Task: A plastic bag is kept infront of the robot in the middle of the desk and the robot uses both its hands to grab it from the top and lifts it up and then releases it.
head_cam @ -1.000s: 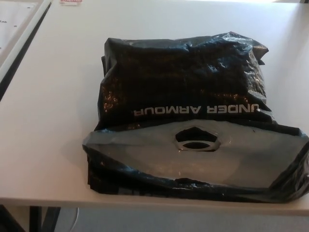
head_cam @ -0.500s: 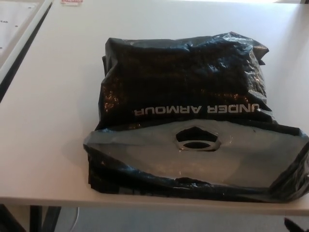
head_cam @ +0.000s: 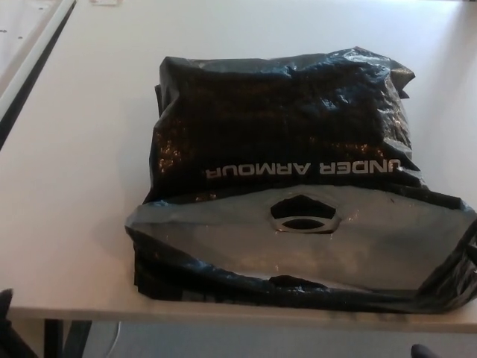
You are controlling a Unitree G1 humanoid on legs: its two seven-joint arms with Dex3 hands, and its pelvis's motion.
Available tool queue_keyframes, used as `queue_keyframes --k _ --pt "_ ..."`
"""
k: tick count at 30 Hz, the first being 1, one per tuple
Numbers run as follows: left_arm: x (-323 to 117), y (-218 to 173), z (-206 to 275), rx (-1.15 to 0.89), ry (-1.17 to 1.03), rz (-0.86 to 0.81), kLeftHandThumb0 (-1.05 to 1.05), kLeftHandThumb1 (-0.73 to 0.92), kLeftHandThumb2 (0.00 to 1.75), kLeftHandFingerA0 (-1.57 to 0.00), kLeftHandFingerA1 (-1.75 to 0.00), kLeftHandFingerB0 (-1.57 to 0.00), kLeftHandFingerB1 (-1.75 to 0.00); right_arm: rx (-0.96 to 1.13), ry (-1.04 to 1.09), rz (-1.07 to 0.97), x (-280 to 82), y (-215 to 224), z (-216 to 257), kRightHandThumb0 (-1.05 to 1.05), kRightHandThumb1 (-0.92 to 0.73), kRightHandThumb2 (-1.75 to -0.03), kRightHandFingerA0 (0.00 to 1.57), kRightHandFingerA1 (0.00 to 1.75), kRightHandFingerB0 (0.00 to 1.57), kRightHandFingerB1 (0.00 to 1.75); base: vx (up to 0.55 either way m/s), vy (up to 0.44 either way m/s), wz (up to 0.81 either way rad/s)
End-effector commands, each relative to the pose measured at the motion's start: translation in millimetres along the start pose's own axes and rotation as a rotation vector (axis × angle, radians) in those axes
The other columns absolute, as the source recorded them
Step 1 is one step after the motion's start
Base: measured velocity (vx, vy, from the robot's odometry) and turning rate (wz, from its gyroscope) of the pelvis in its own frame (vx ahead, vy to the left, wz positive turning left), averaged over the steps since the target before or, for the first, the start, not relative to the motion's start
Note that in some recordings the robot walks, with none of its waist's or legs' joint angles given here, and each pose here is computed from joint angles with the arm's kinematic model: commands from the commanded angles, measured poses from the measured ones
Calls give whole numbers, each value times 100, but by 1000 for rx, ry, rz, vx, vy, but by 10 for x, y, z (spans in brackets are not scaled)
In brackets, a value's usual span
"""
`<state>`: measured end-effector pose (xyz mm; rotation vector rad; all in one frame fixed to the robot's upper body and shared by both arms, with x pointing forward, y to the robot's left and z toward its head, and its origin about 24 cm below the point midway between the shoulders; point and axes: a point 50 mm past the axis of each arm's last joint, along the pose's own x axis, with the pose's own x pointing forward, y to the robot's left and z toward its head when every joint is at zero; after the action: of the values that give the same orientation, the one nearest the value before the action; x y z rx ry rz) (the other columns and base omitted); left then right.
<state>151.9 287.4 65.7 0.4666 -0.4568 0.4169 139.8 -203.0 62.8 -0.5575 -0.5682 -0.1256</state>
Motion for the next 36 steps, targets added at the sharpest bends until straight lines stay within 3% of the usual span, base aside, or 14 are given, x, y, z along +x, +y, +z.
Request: queue_keyframes --k 1,2,4,5,9,10,12,15,27,28,29,33,34,36 --pt "-67 100 238 -83 -45 -11 -25 37 86 -37 -67 -13 -55 -21 -88 -41 -60 -88 198 -30 -30 -86 0 48 0 49 0 0 0" --pt "-58 118 235 -80 -40 -9 -23 36 84 -37 -66 -16 -56 -25 -91 -43 -58 -99 189 -55 -39 -67 24 40 8 30 0 0 0" --pt "-22 152 214 -72 -34 -10 -23 35 83 -45 -70 -16 -56 -32 -93 -51 -48 -124 160 -55 -39 -67 20 39 8 31 0 0 0" --pt "-10 165 205 -62 -25 -17 -25 52 55 -50 -73 -21 -54 -30 -88 -51 -42 -132 149 -56 -39 -67 22 39 8 32 0 0 0" --pt "90 158 164 -52 -10 -43 -27 50 55 -36 -65 -18 -53 -39 -77 -63 16 -157 111 -51 -46 -55 41 35 14 27 0 0 0" --pt "135 144 136 -43 -7 -67 -27 48 54 -31 -65 -21 -54 -45 -82 -67 42 -167 93 -58 -40 -68 30 42 11 35 0 0 0" --pt "247 84 28 -63 28 -160 -25 42 52 -34 -61 -26 -53 -52 -100 -68 112 -195 45 -57 -40 -67 23 39 10 34 0 0 0" --pt "275 53 -58 -59 77 -233 -25 26 77 -33 -66 -19 -59 -64 -98 -59 141 -216 6 -59 -40 -69 24 41 9 34 0 0 0" --pt "420 -134 -515 25 160 -402 -24 25 77 -30 -67 -16 -59 -142 -80 -42 363 -361 -211 -59 -38 -67 22 40 10 34 0 0 0" --pt "461 -149 -556 30 181 -400 -31 40 52 -29 -74 -19 -62 -148 -68 -46 384 -358 -244 -61 -39 -68 23 41 10 34 0 0 0" --pt "487 -164 -574 27 187 -396 -25 24 77 -32 -68 -18 -60 -152 -63 -46 398 -360 -264 -61 -39 -68 24 41 10 34 0 0 0" --pt "555 -235 -613 48 193 -416 -30 24 77 -35 -70 -18 -61 -152 -35 -41 440 -347 -358 -61 -39 -69 26 42 10 34 0 0 0" --pt "557 -267 -619 52 195 -424 -41 35 61 -35 -76 -22 -66 -147 -21 -41 443 -344 -392 -61 -40 -69 29 42 10 34 0 0 0" --pt "551 -326 -634 61 198 -442 -30 24 75 -36 -72 -18 -62 -105 23 -35 442 -325 -473 -60 -40 -68 29 42 10 34 0 0 0"
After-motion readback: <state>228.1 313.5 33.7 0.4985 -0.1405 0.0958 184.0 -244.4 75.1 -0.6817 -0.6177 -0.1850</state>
